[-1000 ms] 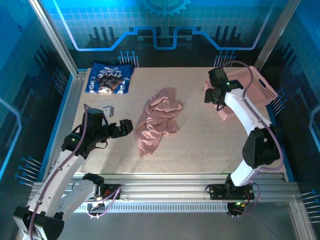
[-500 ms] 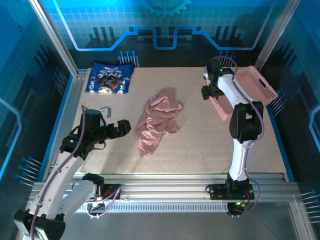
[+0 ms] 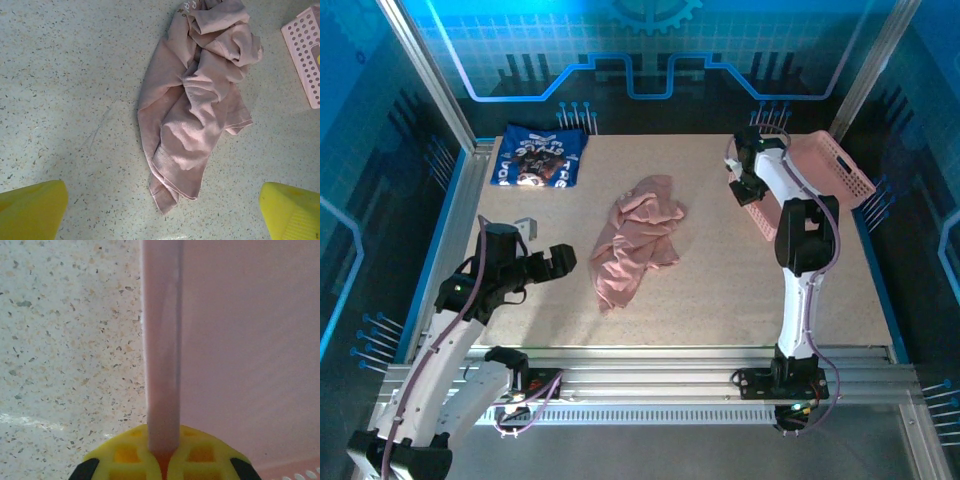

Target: Fold and stack the t-shirts

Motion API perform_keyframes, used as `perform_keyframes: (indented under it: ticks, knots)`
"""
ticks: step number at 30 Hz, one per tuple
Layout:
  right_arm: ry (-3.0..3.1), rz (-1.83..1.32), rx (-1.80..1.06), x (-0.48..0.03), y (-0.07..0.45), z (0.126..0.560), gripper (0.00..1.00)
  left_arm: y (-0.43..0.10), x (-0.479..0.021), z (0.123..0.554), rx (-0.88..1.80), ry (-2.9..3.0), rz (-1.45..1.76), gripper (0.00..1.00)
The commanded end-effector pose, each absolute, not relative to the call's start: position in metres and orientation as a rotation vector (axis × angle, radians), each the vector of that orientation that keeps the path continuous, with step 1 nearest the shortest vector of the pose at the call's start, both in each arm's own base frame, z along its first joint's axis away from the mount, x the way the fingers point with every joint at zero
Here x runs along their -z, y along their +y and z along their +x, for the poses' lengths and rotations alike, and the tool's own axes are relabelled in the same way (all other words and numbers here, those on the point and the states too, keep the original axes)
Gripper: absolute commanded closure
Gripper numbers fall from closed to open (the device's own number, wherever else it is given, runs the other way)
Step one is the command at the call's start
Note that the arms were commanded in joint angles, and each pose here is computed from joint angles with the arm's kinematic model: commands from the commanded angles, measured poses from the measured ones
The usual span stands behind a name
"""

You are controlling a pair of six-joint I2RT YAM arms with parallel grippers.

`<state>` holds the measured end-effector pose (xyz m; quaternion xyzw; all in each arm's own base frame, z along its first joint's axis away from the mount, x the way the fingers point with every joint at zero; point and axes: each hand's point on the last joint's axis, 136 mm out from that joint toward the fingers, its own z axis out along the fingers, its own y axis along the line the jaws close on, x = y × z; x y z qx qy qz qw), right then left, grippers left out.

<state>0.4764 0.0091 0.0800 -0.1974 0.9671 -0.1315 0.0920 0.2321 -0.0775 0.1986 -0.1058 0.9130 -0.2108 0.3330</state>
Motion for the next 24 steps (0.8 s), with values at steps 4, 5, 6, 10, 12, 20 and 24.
perform_keyframes:
  ticks: [4, 5, 6, 10, 12, 20, 24]
  knots:
    - [2.566, -1.134, 0.449, -0.107, 0.033, 0.435, 1.00, -0.070, -0.197, 0.230, 0.517, 2.388, -0.276, 0.01]
    - [2.521, -1.202, 0.439, -0.106, 0.037, 0.423, 1.00, -0.070, -0.196, 0.230, 0.520, 2.387, -0.278, 0.01]
    - [2.469, -1.263, 0.442, -0.107, 0.038, 0.415, 1.00, -0.071, -0.196, 0.230, 0.524, 2.386, -0.278, 0.01]
    - [2.251, -1.599, 0.468, -0.097, 0.034, 0.379, 1.00, -0.072, -0.192, 0.231, 0.545, 2.388, -0.286, 0.01]
    - [2.133, -1.673, 0.528, -0.098, 0.021, 0.377, 1.00, -0.074, -0.190, 0.231, 0.555, 2.393, -0.284, 0.01]
    - [2.082, -1.419, 0.863, -0.134, -0.045, 0.438, 0.32, -0.079, -0.184, 0.230, 0.584, 2.407, -0.275, 0.01]
    - [1.987, -1.291, 0.908, -0.182, -0.030, 0.456, 0.28, -0.080, -0.186, 0.229, 0.590, 2.399, -0.269, 0.01]
